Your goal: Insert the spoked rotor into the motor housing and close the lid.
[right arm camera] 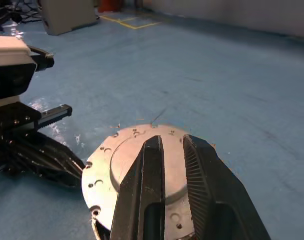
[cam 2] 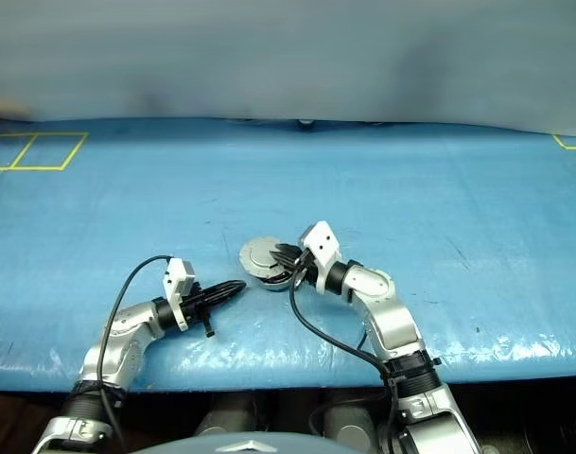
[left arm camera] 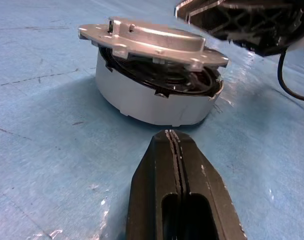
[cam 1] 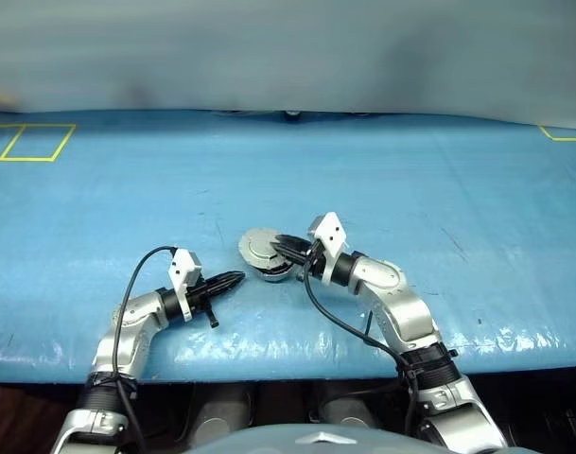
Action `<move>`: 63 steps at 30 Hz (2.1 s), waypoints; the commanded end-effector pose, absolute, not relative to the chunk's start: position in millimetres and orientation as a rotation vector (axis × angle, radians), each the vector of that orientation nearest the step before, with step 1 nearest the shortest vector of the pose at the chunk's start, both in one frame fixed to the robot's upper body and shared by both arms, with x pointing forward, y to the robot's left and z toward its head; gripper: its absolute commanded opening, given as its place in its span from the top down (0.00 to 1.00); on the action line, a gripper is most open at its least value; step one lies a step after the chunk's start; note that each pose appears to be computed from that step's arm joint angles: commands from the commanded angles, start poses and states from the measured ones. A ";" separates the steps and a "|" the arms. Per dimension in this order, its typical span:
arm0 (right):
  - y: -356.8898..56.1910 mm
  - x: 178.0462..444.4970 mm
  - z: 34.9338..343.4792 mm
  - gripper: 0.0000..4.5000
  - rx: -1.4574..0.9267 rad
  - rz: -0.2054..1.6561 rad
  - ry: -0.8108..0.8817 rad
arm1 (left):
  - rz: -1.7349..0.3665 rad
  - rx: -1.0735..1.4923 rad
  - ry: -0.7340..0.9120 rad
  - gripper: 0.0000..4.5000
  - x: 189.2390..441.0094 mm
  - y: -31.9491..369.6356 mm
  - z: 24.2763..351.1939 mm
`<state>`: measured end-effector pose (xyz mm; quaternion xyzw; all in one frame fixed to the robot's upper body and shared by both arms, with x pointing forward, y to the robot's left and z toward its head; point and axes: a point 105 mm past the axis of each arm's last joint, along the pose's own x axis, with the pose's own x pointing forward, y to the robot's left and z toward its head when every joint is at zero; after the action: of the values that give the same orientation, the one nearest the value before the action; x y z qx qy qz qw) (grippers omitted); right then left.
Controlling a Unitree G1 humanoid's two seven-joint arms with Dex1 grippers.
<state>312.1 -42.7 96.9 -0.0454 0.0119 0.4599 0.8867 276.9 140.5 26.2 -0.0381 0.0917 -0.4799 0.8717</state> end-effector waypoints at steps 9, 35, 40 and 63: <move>-17.5 310.3 97.5 0.22 -0.135 0.955 0.028 | -1.025 -0.072 0.132 1.00 279.0 133.7 37.1; -18.2 312.0 65.1 0.08 -0.071 0.922 0.161 | -1.022 -0.060 0.124 1.00 277.1 134.4 34.4; -18.9 310.3 63.3 0.32 -0.064 0.923 0.168 | -1.017 -0.061 0.128 1.00 276.5 135.6 33.0; -36.3 311.6 80.8 0.32 -0.208 1.051 0.200 | -1.023 -0.076 0.138 1.00 275.0 133.7 30.4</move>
<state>310.5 -39.5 73.8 -0.0893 0.1092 0.4927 0.8587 275.2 134.6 27.7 -0.0394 0.0732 -0.4872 0.8693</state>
